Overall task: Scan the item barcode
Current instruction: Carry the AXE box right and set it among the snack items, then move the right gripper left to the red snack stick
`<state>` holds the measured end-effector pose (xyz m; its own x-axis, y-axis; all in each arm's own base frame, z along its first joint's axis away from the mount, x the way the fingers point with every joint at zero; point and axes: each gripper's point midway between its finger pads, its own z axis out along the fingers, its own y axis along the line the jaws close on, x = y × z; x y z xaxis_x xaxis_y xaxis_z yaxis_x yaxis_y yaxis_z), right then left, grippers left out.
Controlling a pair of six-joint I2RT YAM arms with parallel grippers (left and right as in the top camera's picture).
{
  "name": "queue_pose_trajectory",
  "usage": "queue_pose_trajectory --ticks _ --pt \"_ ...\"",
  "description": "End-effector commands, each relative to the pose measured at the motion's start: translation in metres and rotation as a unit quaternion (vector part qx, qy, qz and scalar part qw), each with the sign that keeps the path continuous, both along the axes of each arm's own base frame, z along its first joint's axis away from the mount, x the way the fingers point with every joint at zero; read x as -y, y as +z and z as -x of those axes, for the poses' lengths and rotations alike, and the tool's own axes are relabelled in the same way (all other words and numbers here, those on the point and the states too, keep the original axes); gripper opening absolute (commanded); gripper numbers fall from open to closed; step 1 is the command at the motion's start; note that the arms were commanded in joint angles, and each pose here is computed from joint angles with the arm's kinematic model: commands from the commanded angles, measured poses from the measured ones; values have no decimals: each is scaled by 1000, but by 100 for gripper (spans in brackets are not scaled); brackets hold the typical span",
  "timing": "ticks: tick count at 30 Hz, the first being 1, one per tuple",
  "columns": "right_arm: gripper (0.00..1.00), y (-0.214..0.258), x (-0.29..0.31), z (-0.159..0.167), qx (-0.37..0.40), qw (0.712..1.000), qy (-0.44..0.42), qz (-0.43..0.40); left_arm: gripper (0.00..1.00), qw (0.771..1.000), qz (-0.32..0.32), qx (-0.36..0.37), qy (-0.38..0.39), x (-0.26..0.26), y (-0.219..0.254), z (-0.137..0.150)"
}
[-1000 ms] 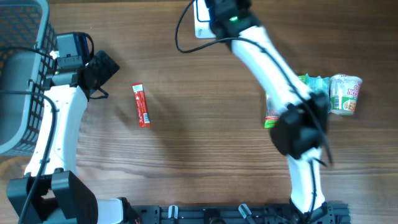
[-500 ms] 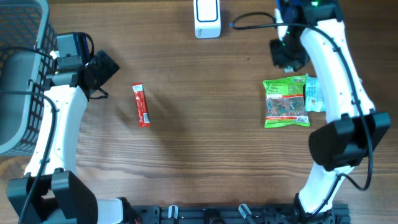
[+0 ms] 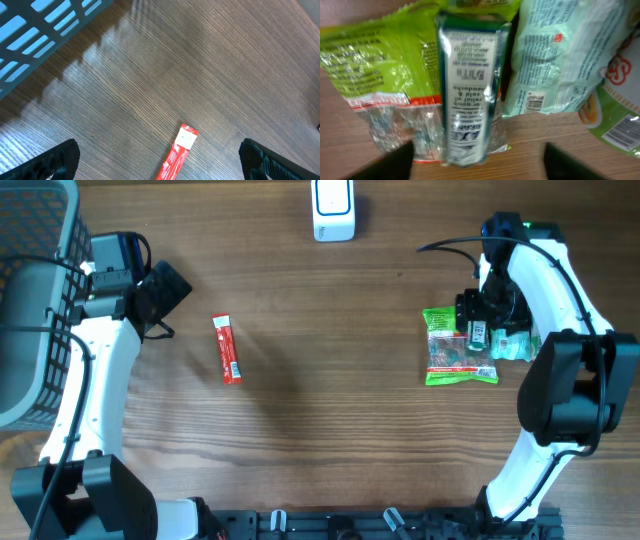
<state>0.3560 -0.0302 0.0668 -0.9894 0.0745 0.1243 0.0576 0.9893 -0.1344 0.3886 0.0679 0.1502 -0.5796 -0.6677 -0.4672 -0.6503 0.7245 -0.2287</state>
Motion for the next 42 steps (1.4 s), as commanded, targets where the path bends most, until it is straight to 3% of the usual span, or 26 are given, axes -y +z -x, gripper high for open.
queue_pose_trajectory --ticks 1,3,6,9,13,20,23,28,31,33,36,39,42 --pt "100 15 -8 -11 20 999 20 -22 100 1000 -4 6 11 -4 4 -2" --pt "100 32 -20 -20 39 997 21 -56 100 1000 -4 6 11 -4 4 -2" --pt "100 69 -67 -41 96 979 25 -177 100 1000 -4 6 11 -4 4 -2" --pt "100 95 -113 -61 146 943 36 -295 100 1000 -4 6 11 -4 4 -2" --pt "100 110 -161 -69 158 896 31 -413 100 1000 -4 6 11 -4 4 -2" --pt "97 70 -230 -54 135 925 42 -353 100 1000 -4 6 11 -4 4 -2" --pt "97 57 -302 -35 153 917 114 -350 100 1000 -4 6 11 -4 4 -2" --pt "100 38 -373 -14 195 918 96 -332 100 1000 -4 6 11 -4 4 -2" --pt "99 27 -408 3 231 903 134 -336 100 1000 -4 6 11 -4 4 -2" --pt "91 17 -422 10 270 897 155 -314 100 1000 -4 6 11 -4 4 -2" --pt "86 9 -435 16 346 879 192 -267 100 1000 -4 6 11 -4 4 -2" --pt "77 7 -454 30 372 856 249 -259 100 1000 -4 6 11 -4 4 -2" --pt "75 -2 -471 43 372 849 262 -268 100 1000 -4 6 11 -4 4 -2"
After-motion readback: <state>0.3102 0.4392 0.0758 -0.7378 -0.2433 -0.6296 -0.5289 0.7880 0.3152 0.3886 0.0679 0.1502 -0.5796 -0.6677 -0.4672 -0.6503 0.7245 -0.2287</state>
